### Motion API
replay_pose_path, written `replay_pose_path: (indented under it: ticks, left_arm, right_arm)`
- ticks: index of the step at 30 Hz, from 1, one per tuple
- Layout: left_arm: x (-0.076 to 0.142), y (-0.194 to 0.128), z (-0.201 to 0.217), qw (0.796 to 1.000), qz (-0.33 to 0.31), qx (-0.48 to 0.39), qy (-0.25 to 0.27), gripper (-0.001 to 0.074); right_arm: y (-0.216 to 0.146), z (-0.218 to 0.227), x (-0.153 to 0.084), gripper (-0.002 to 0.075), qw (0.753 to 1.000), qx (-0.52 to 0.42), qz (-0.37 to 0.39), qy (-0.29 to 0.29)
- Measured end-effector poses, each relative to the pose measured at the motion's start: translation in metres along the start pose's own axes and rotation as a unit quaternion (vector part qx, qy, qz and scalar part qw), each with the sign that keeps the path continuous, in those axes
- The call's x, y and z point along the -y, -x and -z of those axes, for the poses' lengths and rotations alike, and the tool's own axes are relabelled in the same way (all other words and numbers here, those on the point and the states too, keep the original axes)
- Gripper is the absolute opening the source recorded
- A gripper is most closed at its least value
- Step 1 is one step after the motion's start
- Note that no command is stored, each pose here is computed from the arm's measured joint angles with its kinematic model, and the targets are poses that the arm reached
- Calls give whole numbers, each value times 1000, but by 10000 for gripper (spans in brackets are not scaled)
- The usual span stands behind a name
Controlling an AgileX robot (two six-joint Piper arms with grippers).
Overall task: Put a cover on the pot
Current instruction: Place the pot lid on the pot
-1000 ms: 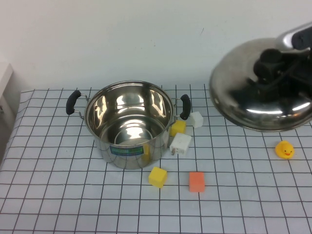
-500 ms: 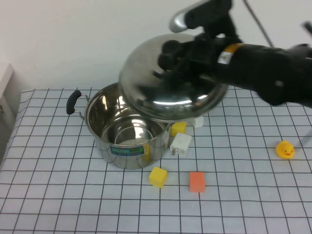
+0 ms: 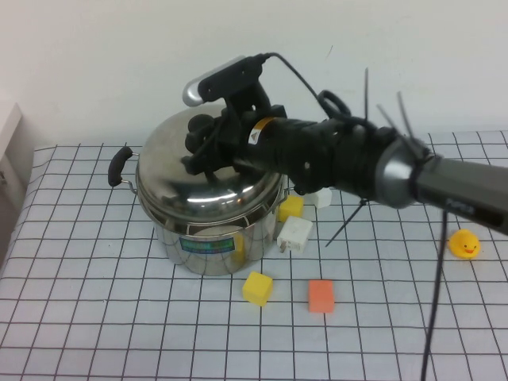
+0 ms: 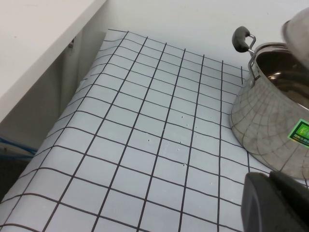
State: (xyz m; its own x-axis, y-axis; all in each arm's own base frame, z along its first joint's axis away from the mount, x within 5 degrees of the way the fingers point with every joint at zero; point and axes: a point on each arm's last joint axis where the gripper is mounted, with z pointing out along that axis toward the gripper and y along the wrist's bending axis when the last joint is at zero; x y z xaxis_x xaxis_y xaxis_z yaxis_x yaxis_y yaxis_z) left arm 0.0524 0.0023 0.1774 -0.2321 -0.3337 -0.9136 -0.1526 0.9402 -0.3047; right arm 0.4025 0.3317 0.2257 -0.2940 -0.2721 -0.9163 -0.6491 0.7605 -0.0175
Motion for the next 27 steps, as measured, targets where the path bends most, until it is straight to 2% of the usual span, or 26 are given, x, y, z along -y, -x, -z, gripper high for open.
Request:
replay_pose_path:
  ticks: [14, 27]
  left_arm:
    - [0, 0, 0, 1000, 0, 0, 0, -3]
    - [0, 0, 0, 1000, 0, 0, 0, -3]
  right_arm:
    - [-28, -34, 2, 347, 1000, 20, -6, -12]
    - [-42, -45, 3, 347, 999, 26, -11, -18]
